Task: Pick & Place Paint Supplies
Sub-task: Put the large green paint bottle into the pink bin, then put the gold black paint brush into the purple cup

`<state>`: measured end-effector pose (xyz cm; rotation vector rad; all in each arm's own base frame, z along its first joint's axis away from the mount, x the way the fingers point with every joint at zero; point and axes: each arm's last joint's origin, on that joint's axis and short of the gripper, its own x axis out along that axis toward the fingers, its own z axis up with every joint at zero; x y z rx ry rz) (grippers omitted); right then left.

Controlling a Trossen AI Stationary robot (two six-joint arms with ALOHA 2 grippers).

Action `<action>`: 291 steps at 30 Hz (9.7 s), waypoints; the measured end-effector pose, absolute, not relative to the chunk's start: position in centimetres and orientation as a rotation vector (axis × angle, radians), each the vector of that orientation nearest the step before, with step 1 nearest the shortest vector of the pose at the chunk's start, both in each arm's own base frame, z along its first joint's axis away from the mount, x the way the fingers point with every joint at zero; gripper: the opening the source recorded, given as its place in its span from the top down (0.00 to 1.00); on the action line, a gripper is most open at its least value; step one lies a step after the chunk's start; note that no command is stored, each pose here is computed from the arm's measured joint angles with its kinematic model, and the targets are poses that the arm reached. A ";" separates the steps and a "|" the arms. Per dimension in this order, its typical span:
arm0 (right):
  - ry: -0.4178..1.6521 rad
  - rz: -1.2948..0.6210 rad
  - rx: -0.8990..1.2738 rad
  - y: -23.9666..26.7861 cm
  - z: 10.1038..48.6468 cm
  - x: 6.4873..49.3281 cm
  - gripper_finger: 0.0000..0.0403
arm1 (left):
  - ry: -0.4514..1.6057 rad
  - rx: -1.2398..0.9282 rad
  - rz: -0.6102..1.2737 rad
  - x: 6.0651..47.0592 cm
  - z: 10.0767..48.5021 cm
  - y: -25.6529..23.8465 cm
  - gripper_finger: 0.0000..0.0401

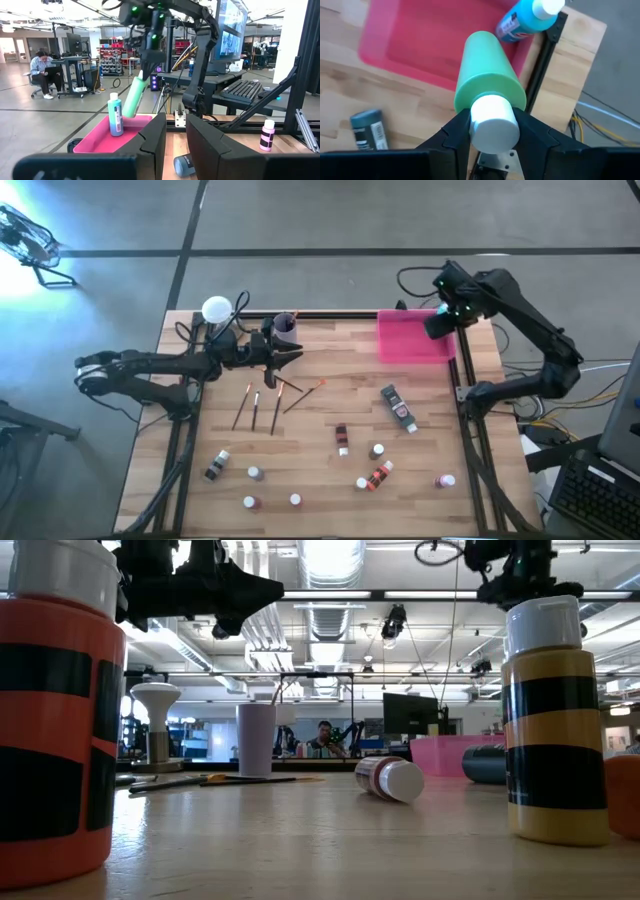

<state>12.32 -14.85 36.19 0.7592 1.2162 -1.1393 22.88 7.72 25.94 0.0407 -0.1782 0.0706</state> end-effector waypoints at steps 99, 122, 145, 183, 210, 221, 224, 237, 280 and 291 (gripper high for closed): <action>0.834 -1.567 1.445 -29.3 28.4 13.3 0.71 | -0.138 -0.007 0.065 22.9 25.5 7.7 0.80; 0.871 -1.551 1.420 -29.2 28.3 13.4 0.63 | -0.134 -0.008 0.064 22.9 25.5 7.7 0.80; 0.894 -1.529 1.353 -29.1 28.4 13.7 0.36 | -0.134 -0.008 0.061 22.9 25.5 7.7 0.80; 0.928 -0.796 0.176 -16.4 38.6 26.0 0.69 | -0.135 0.015 0.064 22.9 25.5 7.7 0.80; 0.311 -0.545 0.073 -6.6 26.7 22.1 0.89 | 0.487 -0.406 0.816 22.3 28.5 6.3 0.80; 0.321 -0.546 0.072 -6.6 26.2 21.9 0.82 | 0.565 -0.567 0.867 24.8 27.4 6.2 0.80; 0.314 -0.545 0.069 -6.6 26.4 21.8 0.80 | 0.617 -0.584 0.883 25.6 26.3 6.3 0.80; 0.321 -0.551 0.020 -6.6 26.5 21.7 0.75 | 0.831 -0.598 0.944 28.2 25.1 3.4 0.80; 0.416 -0.401 0.099 -7.3 26.5 19.6 0.82 | 1.025 -0.549 1.002 30.2 22.5 1.2 0.80; 0.410 -0.409 0.133 -7.3 26.5 19.6 0.89 | 1.054 -0.616 1.018 29.4 20.2 2.2 0.80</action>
